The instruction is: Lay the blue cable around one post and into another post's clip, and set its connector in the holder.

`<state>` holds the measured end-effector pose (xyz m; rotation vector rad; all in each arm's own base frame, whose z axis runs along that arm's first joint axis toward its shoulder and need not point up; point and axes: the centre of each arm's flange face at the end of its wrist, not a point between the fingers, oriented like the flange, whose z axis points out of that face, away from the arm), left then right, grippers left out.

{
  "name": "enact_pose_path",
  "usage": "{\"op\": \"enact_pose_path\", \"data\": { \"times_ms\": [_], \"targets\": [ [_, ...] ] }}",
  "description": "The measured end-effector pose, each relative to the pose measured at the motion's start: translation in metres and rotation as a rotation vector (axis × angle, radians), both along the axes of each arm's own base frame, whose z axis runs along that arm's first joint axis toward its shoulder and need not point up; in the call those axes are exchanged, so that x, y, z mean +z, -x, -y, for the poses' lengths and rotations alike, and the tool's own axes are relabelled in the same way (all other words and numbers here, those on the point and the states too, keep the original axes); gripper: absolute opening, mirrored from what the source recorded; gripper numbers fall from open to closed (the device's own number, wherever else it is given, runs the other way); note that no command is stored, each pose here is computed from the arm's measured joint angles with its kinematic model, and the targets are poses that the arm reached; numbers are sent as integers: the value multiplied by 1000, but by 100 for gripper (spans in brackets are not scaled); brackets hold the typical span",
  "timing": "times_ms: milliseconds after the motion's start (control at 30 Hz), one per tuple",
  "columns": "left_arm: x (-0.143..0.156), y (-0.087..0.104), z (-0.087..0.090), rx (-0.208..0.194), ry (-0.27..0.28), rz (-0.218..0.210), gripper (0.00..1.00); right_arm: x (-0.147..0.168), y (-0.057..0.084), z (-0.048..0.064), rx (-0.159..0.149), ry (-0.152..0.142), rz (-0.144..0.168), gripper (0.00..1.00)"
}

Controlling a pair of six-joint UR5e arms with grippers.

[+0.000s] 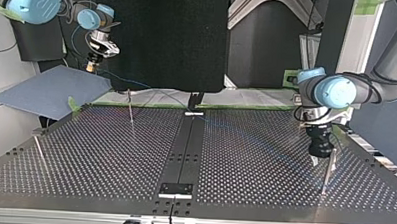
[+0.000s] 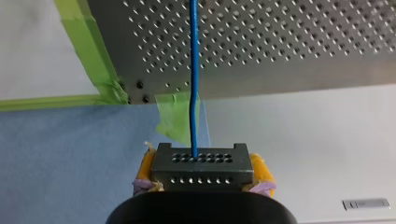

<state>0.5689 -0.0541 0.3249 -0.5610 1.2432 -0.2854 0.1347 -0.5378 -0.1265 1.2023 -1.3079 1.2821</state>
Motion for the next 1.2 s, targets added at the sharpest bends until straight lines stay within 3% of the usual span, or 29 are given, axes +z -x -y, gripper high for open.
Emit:
{"op": "enact_pose_path", "data": {
  "times_ms": [233,467,767,1100,1200],
  "targets": [
    [0,0,0,1,0,0,100,1,-9,0,61,9,-28,0],
    [0,0,0,1,-2,2,100,7,-12,6,119,53,-51,0],
    [0,0,1,1,-9,-3,100,31,-21,16,196,86,-77,0],
    [0,1,4,-3,-13,-6,100,36,-22,18,224,86,-67,0],
    [-1,1,5,4,-15,-13,100,38,-24,23,239,91,-56,0]
  ]
}}
